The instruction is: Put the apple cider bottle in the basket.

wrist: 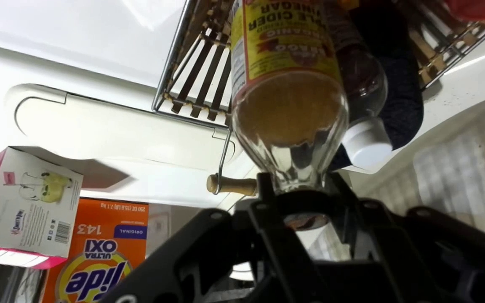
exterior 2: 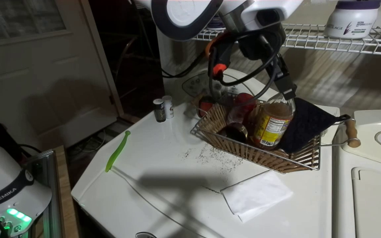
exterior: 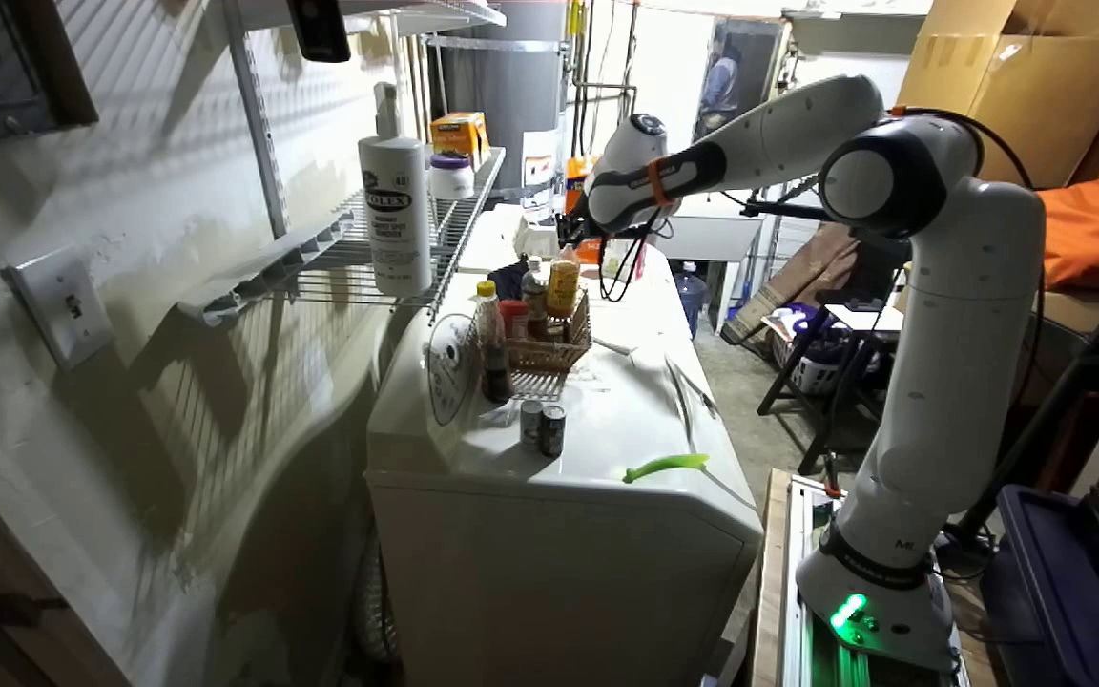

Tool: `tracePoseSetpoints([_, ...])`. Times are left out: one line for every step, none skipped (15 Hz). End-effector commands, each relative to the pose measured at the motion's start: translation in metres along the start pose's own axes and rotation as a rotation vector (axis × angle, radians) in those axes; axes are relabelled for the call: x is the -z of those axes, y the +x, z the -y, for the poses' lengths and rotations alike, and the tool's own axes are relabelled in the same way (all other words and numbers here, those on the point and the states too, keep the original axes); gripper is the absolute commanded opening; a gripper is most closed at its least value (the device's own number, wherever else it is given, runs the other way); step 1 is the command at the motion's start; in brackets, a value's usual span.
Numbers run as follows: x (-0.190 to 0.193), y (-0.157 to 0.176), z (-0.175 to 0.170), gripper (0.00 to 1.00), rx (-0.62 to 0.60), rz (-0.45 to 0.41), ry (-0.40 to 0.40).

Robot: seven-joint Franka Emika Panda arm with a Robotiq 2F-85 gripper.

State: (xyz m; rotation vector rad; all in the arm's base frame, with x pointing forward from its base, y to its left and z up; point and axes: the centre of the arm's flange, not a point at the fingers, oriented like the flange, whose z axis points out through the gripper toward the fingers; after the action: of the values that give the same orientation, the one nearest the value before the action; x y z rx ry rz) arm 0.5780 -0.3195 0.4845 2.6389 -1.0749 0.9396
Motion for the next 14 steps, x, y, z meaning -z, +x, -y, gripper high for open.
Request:
tracePoseSetpoints([-0.013,0.008,0.015,0.10,-0.021,-0.016,0.012])
tracePoseSetpoints([-0.018,0.004,0.017,0.10,-0.017,-0.015,0.010])
tracePoseSetpoints([-0.022,0.000,0.019,0.10,-0.013,-0.010,0.010])
tracePoseSetpoints([-0.026,-0.004,0.022,0.10,-0.007,-0.006,0.007])
tracePoseSetpoints([-0.030,-0.008,0.025,0.10,0.003,-0.003,0.004])
tracePoseSetpoints([-0.033,-0.011,0.027,0.10,0.009,0.001,0.001])
tracePoseSetpoints([-0.035,-0.014,0.030,0.10,0.015,0.001,0.003])
tracePoseSetpoints([-0.037,-0.017,0.031,0.10,0.020,0.002,0.001])
tracePoseSetpoints([-0.039,-0.020,0.033,0.10,0.027,0.004,-0.002])
tracePoseSetpoints([-0.040,-0.021,0.035,0.10,0.032,-0.001,0.001])
tracePoseSetpoints([-0.041,-0.023,0.036,0.10,0.038,-0.006,-0.002])
tracePoseSetpoints([-0.040,-0.024,0.037,0.10,0.047,-0.013,-0.005])
tracePoseSetpoints([-0.039,-0.025,0.039,0.10,0.060,-0.016,-0.010])
tracePoseSetpoints([-0.038,-0.027,0.041,0.60,0.072,-0.021,-0.011])
